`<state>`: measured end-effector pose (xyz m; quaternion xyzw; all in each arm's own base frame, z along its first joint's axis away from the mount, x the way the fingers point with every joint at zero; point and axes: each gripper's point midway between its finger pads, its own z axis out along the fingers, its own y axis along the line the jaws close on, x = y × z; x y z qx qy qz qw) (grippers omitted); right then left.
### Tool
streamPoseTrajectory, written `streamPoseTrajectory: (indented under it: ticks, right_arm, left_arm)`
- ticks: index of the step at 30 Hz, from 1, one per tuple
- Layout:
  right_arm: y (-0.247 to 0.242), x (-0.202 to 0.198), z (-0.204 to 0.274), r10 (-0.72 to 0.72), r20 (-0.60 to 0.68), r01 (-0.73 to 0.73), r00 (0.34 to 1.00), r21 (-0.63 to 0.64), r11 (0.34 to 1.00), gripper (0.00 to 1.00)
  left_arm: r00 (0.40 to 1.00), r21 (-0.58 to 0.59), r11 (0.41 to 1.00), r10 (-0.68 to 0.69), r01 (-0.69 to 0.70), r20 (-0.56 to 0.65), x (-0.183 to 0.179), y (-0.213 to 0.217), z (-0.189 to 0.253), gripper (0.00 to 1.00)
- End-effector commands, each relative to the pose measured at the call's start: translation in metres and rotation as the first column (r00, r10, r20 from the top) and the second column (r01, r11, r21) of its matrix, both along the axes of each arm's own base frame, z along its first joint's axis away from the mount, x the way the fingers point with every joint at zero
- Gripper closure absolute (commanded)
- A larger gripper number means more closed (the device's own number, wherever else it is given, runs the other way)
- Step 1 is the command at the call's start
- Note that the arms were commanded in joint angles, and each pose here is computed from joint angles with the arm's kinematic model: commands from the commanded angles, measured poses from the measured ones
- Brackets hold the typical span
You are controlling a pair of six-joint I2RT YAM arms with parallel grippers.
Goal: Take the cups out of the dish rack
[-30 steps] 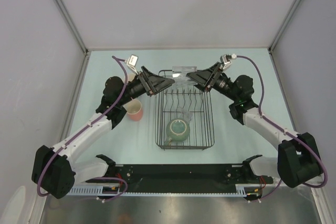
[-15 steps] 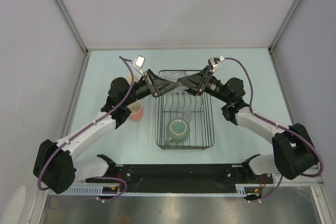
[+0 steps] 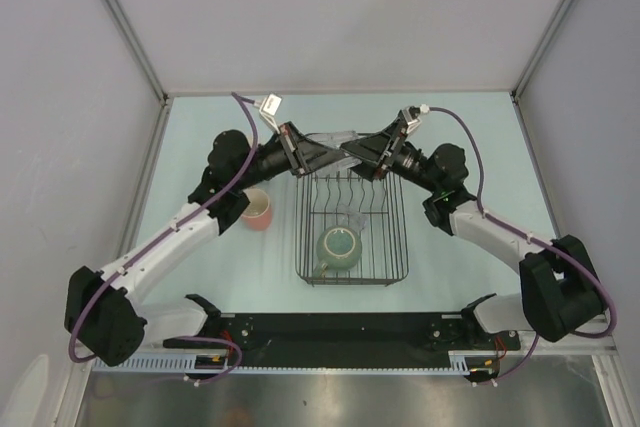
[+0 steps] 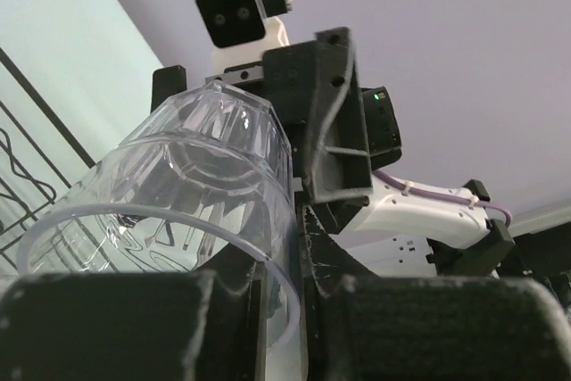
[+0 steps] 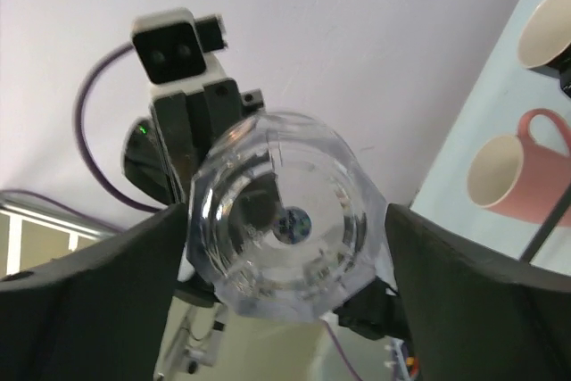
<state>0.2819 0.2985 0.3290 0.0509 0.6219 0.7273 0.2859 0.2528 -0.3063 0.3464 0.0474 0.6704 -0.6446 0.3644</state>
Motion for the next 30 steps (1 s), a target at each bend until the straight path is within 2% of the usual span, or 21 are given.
streamPoseTrajectory:
  ticks: [1,4,9,10,11,12,13,14,15,16,17,18,20,21,24,25,27,28,30]
  right_arm:
    - [-0.022,0.006,0.035,-0.080,0.148,0.087,0.986,-0.037,0.996,0.00]
    - [-0.050,0.028,0.034,-0.194,0.120,0.205,0.974,-0.081,0.975,0.00]
    - [-0.084,0.050,0.018,-0.337,0.088,0.348,0.937,-0.180,0.920,0.00]
    - [-0.086,0.049,0.015,-0.346,0.077,0.354,0.935,-0.206,0.912,0.00]
    - [-0.087,0.050,0.012,-0.351,0.074,0.359,0.933,-0.222,0.907,0.00]
    - [-0.088,0.050,0.007,-0.353,0.064,0.358,0.933,-0.239,0.903,0.00]
    - [-0.089,0.049,0.007,-0.355,0.073,0.362,0.932,-0.244,0.900,0.00]
    - [-0.089,0.048,0.005,-0.354,0.074,0.361,0.932,-0.251,0.898,0.00]
    - [-0.089,0.047,0.005,-0.354,0.077,0.362,0.932,-0.257,0.896,0.00]
    - [-0.090,0.048,0.001,-0.358,0.084,0.367,0.930,-0.278,0.888,0.00]
    - [-0.091,0.047,0.004,-0.359,0.097,0.371,0.928,-0.285,0.884,0.00]
    - [-0.091,0.046,-0.001,-0.360,0.085,0.368,0.929,-0.309,0.877,0.00]
    - [-0.090,0.046,0.000,-0.360,0.111,0.376,0.926,-0.330,0.866,0.00]
    - [-0.089,0.045,-0.005,-0.356,0.105,0.370,0.928,-0.348,0.862,0.00]
    - [-0.084,0.043,-0.010,-0.344,0.119,0.363,0.931,-0.380,0.851,0.00]
    - [-0.083,0.043,-0.011,-0.345,0.122,0.365,0.931,-0.387,0.847,0.00]
    - [-0.081,0.043,-0.015,-0.338,0.135,0.363,0.932,-0.409,0.838,0.00]
    - [-0.080,0.044,-0.016,-0.334,0.138,0.361,0.932,-0.414,0.835,0.00]
    - [-0.077,0.044,-0.018,-0.325,0.145,0.355,0.935,-0.427,0.832,0.00]
  left_arm:
    - [0.998,0.097,0.993,0.063,-0.063,0.007,0.020,0.005,0.023,0.99]
    - [0.994,0.159,0.981,0.108,-0.110,0.017,0.043,0.010,0.031,0.99]
    - [0.973,0.288,0.937,0.222,-0.198,-0.055,0.088,0.031,0.021,1.00]
    - [0.971,0.303,0.926,0.241,-0.226,-0.011,0.097,0.035,0.037,1.00]
    - [0.953,0.402,0.885,0.292,-0.234,-0.087,0.115,0.040,0.003,1.00]
    - [0.943,0.448,0.859,0.320,-0.248,-0.091,0.125,0.044,-0.004,1.00]
    - [0.942,0.468,0.836,0.335,-0.286,-0.022,0.135,0.048,0.015,1.00]
    - [0.929,0.544,0.793,0.364,-0.275,-0.062,0.139,0.056,-0.004,1.00]
    - [0.903,0.607,0.733,0.426,-0.308,-0.056,0.158,0.064,-0.022,1.00]
    - [0.899,0.616,0.704,0.437,-0.354,0.017,0.168,0.069,-0.004,1.00]
    - [0.881,0.663,0.653,0.472,-0.366,0.022,0.172,0.079,-0.012,1.00]
    - [0.849,0.715,0.575,0.526,-0.397,0.048,0.188,0.089,-0.028,0.99]
    - [0.808,0.750,0.479,0.575,-0.457,0.125,0.201,0.111,-0.022,1.00]
    - [0.781,0.778,0.421,0.609,-0.467,0.139,0.210,0.121,-0.035,1.00]
    - [0.727,0.823,0.309,0.666,-0.476,0.170,0.222,0.154,-0.050,0.99]
    - [0.704,0.845,0.251,0.684,-0.472,0.190,0.224,0.167,-0.059,1.00]
    - [0.647,0.860,0.163,0.728,-0.483,0.225,0.227,0.195,-0.063,0.99]
    - [0.598,0.863,0.098,0.759,-0.495,0.256,0.227,0.217,-0.064,1.00]
    - [0.555,0.861,0.054,0.784,-0.505,0.277,0.226,0.237,-0.065,1.00]
